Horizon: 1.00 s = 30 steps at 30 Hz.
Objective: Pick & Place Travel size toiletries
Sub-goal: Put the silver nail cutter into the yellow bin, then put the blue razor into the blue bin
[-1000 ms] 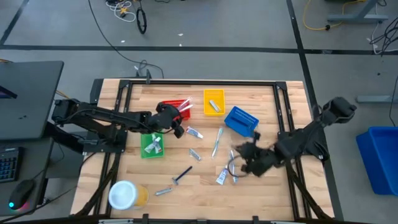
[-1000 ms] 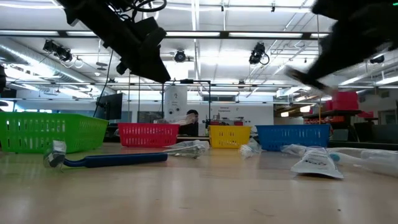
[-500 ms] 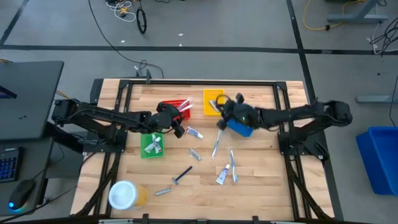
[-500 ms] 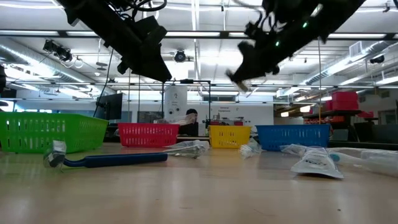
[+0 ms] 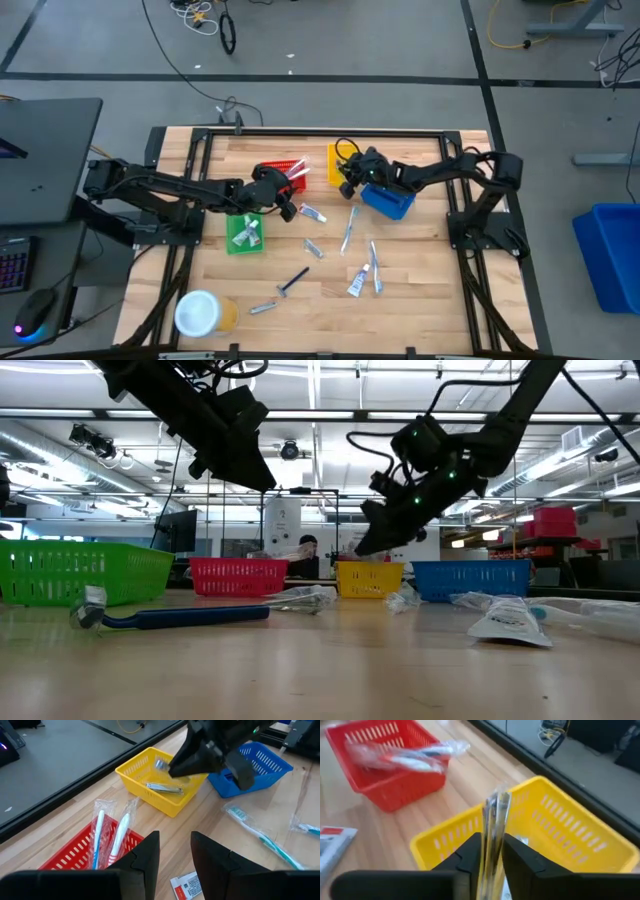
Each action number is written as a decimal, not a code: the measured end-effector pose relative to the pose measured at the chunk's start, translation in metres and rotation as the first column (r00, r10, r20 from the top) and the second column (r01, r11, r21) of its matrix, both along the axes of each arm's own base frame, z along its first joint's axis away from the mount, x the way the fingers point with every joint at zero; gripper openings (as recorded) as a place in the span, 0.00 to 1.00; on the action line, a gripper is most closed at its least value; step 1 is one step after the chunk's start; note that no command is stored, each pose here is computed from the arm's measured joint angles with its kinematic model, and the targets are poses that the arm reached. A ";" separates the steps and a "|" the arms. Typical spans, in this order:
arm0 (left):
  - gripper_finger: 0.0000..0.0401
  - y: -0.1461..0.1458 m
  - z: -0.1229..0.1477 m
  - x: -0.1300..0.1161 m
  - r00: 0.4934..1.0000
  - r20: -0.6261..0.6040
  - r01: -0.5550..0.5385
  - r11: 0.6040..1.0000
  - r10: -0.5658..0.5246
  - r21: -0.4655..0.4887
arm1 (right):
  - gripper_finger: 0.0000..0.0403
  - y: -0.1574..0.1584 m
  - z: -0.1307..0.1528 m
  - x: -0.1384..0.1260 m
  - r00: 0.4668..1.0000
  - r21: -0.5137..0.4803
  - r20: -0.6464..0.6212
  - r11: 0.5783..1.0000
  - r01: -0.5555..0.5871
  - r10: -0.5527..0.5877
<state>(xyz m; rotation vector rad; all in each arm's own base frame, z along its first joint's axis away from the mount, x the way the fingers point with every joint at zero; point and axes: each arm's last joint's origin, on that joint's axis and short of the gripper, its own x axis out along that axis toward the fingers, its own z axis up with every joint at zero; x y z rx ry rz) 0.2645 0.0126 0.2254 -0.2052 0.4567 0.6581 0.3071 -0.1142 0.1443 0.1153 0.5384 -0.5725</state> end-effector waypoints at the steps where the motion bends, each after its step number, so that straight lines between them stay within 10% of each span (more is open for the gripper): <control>1: 0.29 0.000 0.000 0.000 1.000 0.000 0.000 1.000 0.000 0.000 | 0.24 -0.002 -0.002 0.000 1.000 0.003 -0.005 1.000 0.003 -0.003; 10: 0.29 0.000 0.000 0.000 1.000 0.000 0.000 1.000 0.000 0.000 | 0.41 -0.004 0.001 0.001 1.000 -0.011 0.029 1.000 0.006 -0.006; 19: 0.29 -0.004 -0.001 0.001 0.998 0.031 0.055 0.994 -0.052 -0.093 | 0.47 0.033 0.030 0.009 0.968 -0.085 0.092 0.970 -0.226 0.234; 30: 0.25 -0.053 -0.001 0.004 0.963 0.125 0.262 0.939 -0.239 -0.223 | 0.47 0.105 0.038 0.015 0.815 -0.003 0.150 0.825 -0.565 0.559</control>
